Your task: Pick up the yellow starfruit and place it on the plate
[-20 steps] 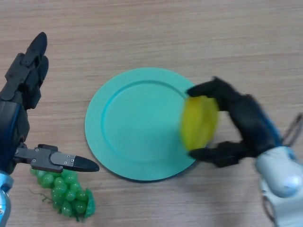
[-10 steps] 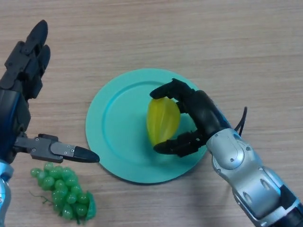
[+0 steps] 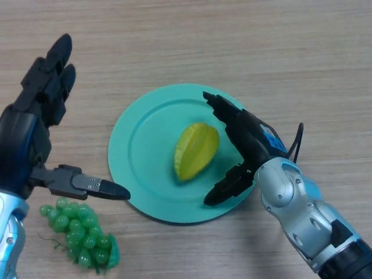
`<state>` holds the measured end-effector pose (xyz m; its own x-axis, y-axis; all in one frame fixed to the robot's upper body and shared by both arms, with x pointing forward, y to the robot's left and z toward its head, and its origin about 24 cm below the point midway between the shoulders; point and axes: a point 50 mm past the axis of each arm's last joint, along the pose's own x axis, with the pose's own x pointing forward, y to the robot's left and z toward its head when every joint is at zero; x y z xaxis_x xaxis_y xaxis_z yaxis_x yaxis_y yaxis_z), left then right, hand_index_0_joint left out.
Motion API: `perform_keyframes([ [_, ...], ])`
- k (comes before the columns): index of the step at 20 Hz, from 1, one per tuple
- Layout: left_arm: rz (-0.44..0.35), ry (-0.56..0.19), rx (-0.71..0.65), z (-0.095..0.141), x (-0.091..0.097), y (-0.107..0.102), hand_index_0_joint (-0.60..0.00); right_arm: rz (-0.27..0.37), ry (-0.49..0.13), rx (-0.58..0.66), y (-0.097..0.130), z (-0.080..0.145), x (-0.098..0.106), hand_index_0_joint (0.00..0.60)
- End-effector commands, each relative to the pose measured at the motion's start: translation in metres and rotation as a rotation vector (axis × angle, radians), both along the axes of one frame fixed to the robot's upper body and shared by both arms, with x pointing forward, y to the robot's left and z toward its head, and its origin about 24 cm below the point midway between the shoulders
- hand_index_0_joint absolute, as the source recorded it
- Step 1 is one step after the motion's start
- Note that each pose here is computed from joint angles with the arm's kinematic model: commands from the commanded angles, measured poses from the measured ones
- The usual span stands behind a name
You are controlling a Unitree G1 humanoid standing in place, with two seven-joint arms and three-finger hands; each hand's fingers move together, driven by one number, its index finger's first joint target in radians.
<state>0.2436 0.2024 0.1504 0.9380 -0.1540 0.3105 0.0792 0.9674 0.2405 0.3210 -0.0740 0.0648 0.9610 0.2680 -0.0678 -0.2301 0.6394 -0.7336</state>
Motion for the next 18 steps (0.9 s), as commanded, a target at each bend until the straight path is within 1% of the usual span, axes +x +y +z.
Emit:
perform_keyframes([
  [1, 0.022, -0.183, 0.037, 0.03, -0.006, 0.007, 0.0, 0.032, -0.165, 0.069, 0.006, 0.045, 0.008, 0.0],
  [2, 0.021, -0.18, 0.041, 0.03, -0.005, 0.006, 0.0, 0.033, -0.161, 0.076, 0.006, 0.047, 0.007, 0.0],
  [3, 0.016, -0.176, 0.048, 0.031, -0.005, 0.005, 0.0, 0.041, -0.145, 0.097, 0.003, 0.054, 0.001, 0.0],
  [4, 0.016, -0.177, 0.048, 0.031, -0.004, 0.005, 0.0, 0.047, -0.155, 0.099, 0.002, 0.058, -0.001, 0.0],
  [5, 0.019, -0.183, 0.049, 0.031, -0.005, 0.006, 0.0, 0.059, -0.151, 0.141, -0.004, 0.066, -0.009, 0.0],
  [6, 0.019, -0.184, 0.047, 0.031, -0.005, 0.007, 0.0, 0.06, -0.153, 0.156, -0.007, 0.069, -0.013, 0.0],
  [7, 0.028, -0.191, 0.043, 0.03, -0.004, 0.008, 0.0, 0.056, -0.143, 0.211, -0.015, 0.075, -0.021, 0.0],
  [8, 0.031, -0.194, 0.045, 0.029, -0.004, 0.009, 0.0, 0.051, -0.14, 0.231, -0.02, 0.077, -0.024, 0.0],
  [9, 0.032, -0.199, 0.044, 0.03, -0.005, 0.01, 0.0, 0.048, -0.117, 0.28, -0.029, 0.082, -0.031, 0.0],
  [10, 0.033, -0.2, 0.041, 0.03, -0.005, 0.01, 0.0, 0.042, -0.12, 0.295, -0.034, 0.085, -0.034, 0.0],
  [11, 0.027, -0.199, 0.045, 0.031, -0.005, 0.009, 0.0, 0.038, -0.1, 0.373, -0.042, 0.09, -0.042, 0.0],
  [12, 0.023, -0.206, 0.055, 0.031, -0.006, 0.007, 0.0, 0.041, -0.076, 0.417, -0.045, 0.092, -0.046, 0.0],
  [13, 0.014, -0.228, 0.049, 0.034, -0.009, 0.006, 0.0, 0.038, -0.058, 0.492, -0.054, 0.097, -0.055, 0.0],
  [16, -0.005, -0.231, 0.039, 0.034, -0.011, 0.005, 0.0, 0.048, -0.067, 0.599, -0.067, 0.104, -0.073, 0.0],
  [17, -0.005, -0.236, 0.048, 0.033, -0.012, 0.006, 0.0, 0.061, -0.075, 0.658, -0.072, 0.103, -0.08, 0.0],
  [18, -0.003, -0.237, 0.048, 0.032, -0.012, 0.007, 0.0, 0.067, -0.082, 0.685, -0.074, 0.102, -0.083, 0.0],
])
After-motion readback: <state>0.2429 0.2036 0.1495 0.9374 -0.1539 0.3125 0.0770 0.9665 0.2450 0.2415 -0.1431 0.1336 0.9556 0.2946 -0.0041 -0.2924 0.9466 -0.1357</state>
